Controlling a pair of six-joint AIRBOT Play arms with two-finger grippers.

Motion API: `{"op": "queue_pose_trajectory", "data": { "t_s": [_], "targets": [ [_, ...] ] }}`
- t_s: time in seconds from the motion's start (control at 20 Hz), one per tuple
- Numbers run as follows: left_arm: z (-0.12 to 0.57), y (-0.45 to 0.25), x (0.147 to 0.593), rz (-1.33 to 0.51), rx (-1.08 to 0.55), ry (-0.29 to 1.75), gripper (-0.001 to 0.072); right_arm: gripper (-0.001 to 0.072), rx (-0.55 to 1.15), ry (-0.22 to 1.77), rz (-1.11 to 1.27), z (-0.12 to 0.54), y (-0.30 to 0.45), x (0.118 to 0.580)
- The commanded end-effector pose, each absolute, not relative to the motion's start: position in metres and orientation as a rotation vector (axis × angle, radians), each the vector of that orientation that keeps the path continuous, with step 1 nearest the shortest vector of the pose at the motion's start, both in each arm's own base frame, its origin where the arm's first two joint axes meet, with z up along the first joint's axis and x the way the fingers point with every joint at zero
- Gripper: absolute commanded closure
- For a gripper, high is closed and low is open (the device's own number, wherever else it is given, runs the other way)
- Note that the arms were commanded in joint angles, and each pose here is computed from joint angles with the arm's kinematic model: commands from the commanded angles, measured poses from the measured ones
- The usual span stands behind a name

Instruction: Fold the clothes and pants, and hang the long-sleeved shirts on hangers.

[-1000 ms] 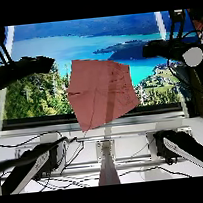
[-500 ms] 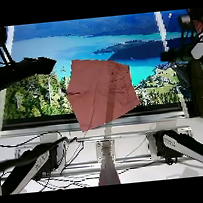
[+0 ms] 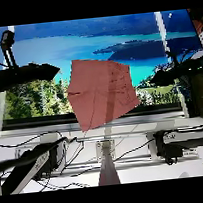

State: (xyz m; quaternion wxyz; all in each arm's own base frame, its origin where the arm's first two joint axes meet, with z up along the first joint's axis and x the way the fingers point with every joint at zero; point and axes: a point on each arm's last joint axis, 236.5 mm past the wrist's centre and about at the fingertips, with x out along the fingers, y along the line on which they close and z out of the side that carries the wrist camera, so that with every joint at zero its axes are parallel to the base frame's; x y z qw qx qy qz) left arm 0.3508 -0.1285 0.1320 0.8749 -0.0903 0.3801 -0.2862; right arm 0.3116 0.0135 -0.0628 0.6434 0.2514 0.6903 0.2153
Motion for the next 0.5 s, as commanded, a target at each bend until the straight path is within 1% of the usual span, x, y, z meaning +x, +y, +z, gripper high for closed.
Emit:
{"op": "queue_pose_trajectory", "data": {
  "t_s": [0.0, 0.1, 0.25, 0.35, 0.45],
  "targets": [
    [0.124, -0.128, 0.34, -0.616, -0.161, 0.845, 0.0095, 0.0309, 0.586, 1.61, 0.602, -0.085, 0.046, 0.293],
    [0.113, -0.116, 0.333, -0.576, -0.157, 0.906, 0.0096, 0.0309, 0.584, 1.648, 0.613, -0.099, 0.058, 0.276],
    [0.093, -0.074, 0.321, -0.467, -0.152, 1.018, 0.0096, 0.031, 0.62, 1.698, 0.6, -0.117, 0.069, 0.252],
    [0.072, -0.036, 0.317, -0.359, -0.133, 1.072, 0.0096, 0.032, 0.646, 1.7, 0.569, -0.127, 0.074, 0.246],
    [0.043, -0.011, 0.304, -0.283, -0.182, 1.139, 0.0096, 0.032, 0.681, 1.693, 0.567, -0.13, 0.085, 0.243]
  ]
}}
